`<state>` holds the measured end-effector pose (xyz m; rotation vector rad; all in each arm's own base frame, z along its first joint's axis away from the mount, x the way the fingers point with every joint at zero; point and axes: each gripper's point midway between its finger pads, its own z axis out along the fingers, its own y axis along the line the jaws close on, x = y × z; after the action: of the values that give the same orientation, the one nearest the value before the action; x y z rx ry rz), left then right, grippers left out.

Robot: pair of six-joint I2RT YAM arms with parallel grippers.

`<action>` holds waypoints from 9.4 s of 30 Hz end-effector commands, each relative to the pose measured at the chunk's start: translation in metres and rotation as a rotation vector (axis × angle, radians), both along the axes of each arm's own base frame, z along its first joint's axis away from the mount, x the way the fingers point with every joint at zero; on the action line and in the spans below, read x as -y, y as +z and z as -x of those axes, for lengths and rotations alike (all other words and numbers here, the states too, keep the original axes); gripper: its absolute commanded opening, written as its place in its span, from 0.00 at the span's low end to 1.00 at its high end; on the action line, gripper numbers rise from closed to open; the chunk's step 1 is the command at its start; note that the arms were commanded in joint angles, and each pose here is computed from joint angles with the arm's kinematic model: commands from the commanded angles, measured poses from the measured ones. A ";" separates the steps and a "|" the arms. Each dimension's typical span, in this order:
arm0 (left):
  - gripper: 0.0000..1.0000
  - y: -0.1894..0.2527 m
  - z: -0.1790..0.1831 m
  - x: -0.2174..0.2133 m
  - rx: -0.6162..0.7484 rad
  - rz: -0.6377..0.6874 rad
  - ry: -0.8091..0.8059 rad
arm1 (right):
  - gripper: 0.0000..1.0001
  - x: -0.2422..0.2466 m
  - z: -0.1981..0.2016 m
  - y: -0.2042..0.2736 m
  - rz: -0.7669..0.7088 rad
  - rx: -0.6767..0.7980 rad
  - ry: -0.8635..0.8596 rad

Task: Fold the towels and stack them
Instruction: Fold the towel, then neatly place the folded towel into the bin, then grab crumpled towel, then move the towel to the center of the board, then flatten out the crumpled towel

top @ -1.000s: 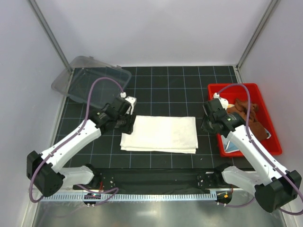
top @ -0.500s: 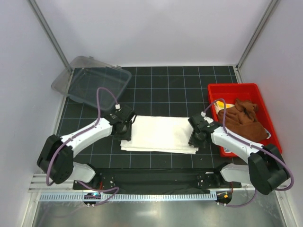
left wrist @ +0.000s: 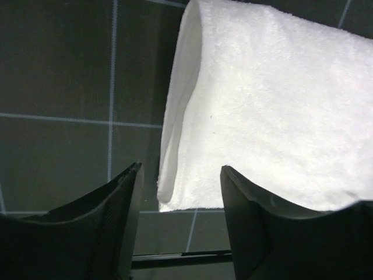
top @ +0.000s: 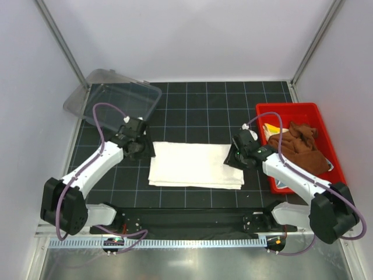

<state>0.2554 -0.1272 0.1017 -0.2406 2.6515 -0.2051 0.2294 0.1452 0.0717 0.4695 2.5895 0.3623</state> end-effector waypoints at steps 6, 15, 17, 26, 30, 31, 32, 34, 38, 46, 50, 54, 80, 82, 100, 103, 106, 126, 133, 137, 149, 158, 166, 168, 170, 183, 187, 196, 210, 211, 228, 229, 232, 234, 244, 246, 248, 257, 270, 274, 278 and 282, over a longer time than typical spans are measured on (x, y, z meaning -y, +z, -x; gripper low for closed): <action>0.47 -0.048 0.001 0.018 -0.124 0.068 -0.090 | 0.34 0.000 -0.025 -0.024 0.037 0.031 0.043; 0.62 -0.060 -0.010 0.025 -0.110 0.131 -0.116 | 0.34 0.005 -0.026 -0.020 0.049 0.096 0.096; 0.63 -0.067 -0.011 0.027 -0.130 0.142 -0.114 | 0.34 0.002 -0.025 -0.018 0.028 0.109 0.114; 0.54 -0.098 -0.009 0.024 -0.196 0.141 -0.088 | 0.34 -0.005 -0.021 -0.010 0.005 0.147 0.198; 0.18 -0.093 -0.013 0.030 -0.186 0.171 -0.080 | 0.35 -0.011 -0.019 -0.007 -0.024 0.150 0.230; 0.12 -0.087 -0.017 0.034 -0.171 0.187 -0.083 | 0.35 -0.012 -0.018 -0.006 -0.027 0.151 0.239; 0.06 -0.083 -0.018 0.037 -0.170 0.200 -0.088 | 0.35 -0.013 -0.018 -0.005 -0.030 0.152 0.241; 0.00 -0.076 -0.018 0.038 -0.180 0.191 -0.083 | 0.35 -0.012 -0.017 -0.002 -0.030 0.155 0.243; 0.00 -0.048 -0.021 0.021 -0.179 0.013 -0.092 | 0.63 -0.009 -0.018 0.014 -0.024 0.187 0.241; 0.00 0.018 -0.041 0.007 -0.042 -0.108 -0.113 | 1.00 -0.011 -0.025 0.058 -0.046 0.269 0.226; 0.00 0.064 -0.063 -0.008 0.095 -0.212 -0.135 | 1.00 -0.011 -0.027 0.074 -0.061 0.309 0.225; 0.00 0.111 -0.096 -0.030 0.243 -0.386 -0.167 | 1.00 -0.012 -0.029 0.080 -0.065 0.327 0.226; 0.00 0.140 -0.299 -0.208 0.356 -0.879 0.187 | 1.00 -0.013 -0.072 0.066 0.070 0.334 0.247; 0.00 0.130 -0.310 -0.224 0.367 -0.867 0.226 | 1.00 -0.013 -0.075 0.063 0.080 0.327 0.244; 0.00 0.073 -0.375 -0.308 0.394 -1.048 0.392 | 1.00 -0.024 -0.089 0.041 0.085 0.270 0.258; 0.00 0.063 -0.379 -0.319 0.399 -1.067 0.426 | 1.00 -0.029 -0.094 0.040 0.083 0.254 0.277; 0.02 0.051 -0.384 -0.326 0.412 -1.045 0.442 | 1.00 -0.031 -0.100 0.038 0.087 0.248 0.274; 1.00 0.184 -0.320 -0.067 0.588 -0.264 0.147 | 1.00 0.096 -0.141 0.158 0.356 0.359 -0.256; 0.99 0.203 -0.196 0.080 0.514 0.163 -0.261 | 0.94 0.254 -0.105 0.118 0.478 0.134 -0.684; 0.99 0.190 -0.138 0.125 0.450 0.171 -0.426 | 0.89 0.301 -0.101 0.087 0.480 0.096 -0.775; 0.96 0.143 -0.062 0.137 0.310 0.218 -0.568 | 0.79 0.362 -0.155 0.038 0.516 0.036 -0.709; 0.92 0.159 -0.056 0.101 0.399 0.141 -0.424 | 0.01 0.293 -0.182 0.182 0.485 0.329 -0.476; 0.95 0.204 -0.053 0.060 0.551 0.130 -0.195 | 0.01 0.051 -0.143 0.332 -0.140 0.763 0.144; 0.96 0.216 -0.051 0.040 0.596 0.117 -0.124 | 0.01 0.020 -0.116 0.341 -0.288 0.777 0.208; 0.96 0.221 -0.044 0.029 0.610 0.125 -0.102 | 0.01 -0.017 -0.091 0.321 -0.412 0.730 0.342; 0.91 0.139 0.001 0.052 0.393 0.204 -0.325 | 0.24 -0.034 -0.013 0.020 -0.181 0.060 0.347; 0.85 0.104 0.009 0.069 0.301 0.244 -0.364 | 0.27 -0.028 -0.049 0.044 -0.119 0.147 0.264; 0.81 0.064 -0.006 0.118 0.241 0.382 -0.385 | 0.54 0.019 -0.129 -0.010 0.045 -0.049 0.071; 0.67 0.036 -0.045 0.216 0.247 0.475 -0.532 | 0.54 0.029 -0.098 0.055 0.091 0.082 0.113; 0.67 0.029 -0.044 0.220 0.239 0.465 -0.532 | 0.54 0.024 -0.097 0.060 0.085 0.116 0.128; 0.50 -0.013 -0.042 0.249 0.182 0.384 -0.449 | 0.47 -0.010 -0.056 -0.007 -0.085 0.062 0.026; 0.47 -0.013 -0.042 0.249 0.180 0.387 -0.446 | 0.48 -0.012 -0.057 -0.006 -0.101 0.062 0.018; 0.37 -0.010 -0.039 0.250 0.178 0.399 -0.444 | 0.49 -0.020 -0.061 0.001 -0.159 0.081 -0.002; 0.24 -0.008 -0.038 0.250 0.173 0.410 -0.442 | 0.49 -0.021 -0.060 0.005 -0.176 0.092 -0.011; 0.00 -0.002 -0.032 0.253 0.160 0.433 -0.444 | 0.54 -0.021 -0.070 0.022 -0.185 0.126 -0.076; 0.00 -0.003 -0.032 0.251 0.161 0.430 -0.443 | 0.54 -0.017 -0.075 0.017 -0.159 0.120 -0.106; 0.00 -0.003 -0.031 0.251 0.160 0.428 -0.442 | 0.53 -0.016 -0.078 0.012 -0.141 0.111 -0.117; 0.00 0.035 -0.036 0.208 0.202 0.190 -0.509 | 0.01 0.008 -0.097 0.077 -0.048 0.215 -0.092; 0.00 0.212 -0.036 0.053 0.581 -0.213 -0.322 | 0.01 0.094 -0.101 0.280 0.007 0.652 -0.199; 0.00 0.261 -0.029 0.035 0.696 -0.224 -0.309 | 0.01 0.094 -0.090 0.336 -0.015 0.762 -0.180; 0.00 0.318 -0.003 0.047 0.832 -0.062 -0.437 | 0.01 0.074 -0.060 0.407 -0.127 0.971 -0.062; 0.00 0.367 0.029 0.055 0.927 0.107 -0.528 | 0.01 0.058 -0.013 0.457 -0.242 1.138 0.045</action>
<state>0.2601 -0.2211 0.4194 0.4230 1.8412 -0.4680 0.2806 0.1043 0.4538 0.2437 1.7229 0.7214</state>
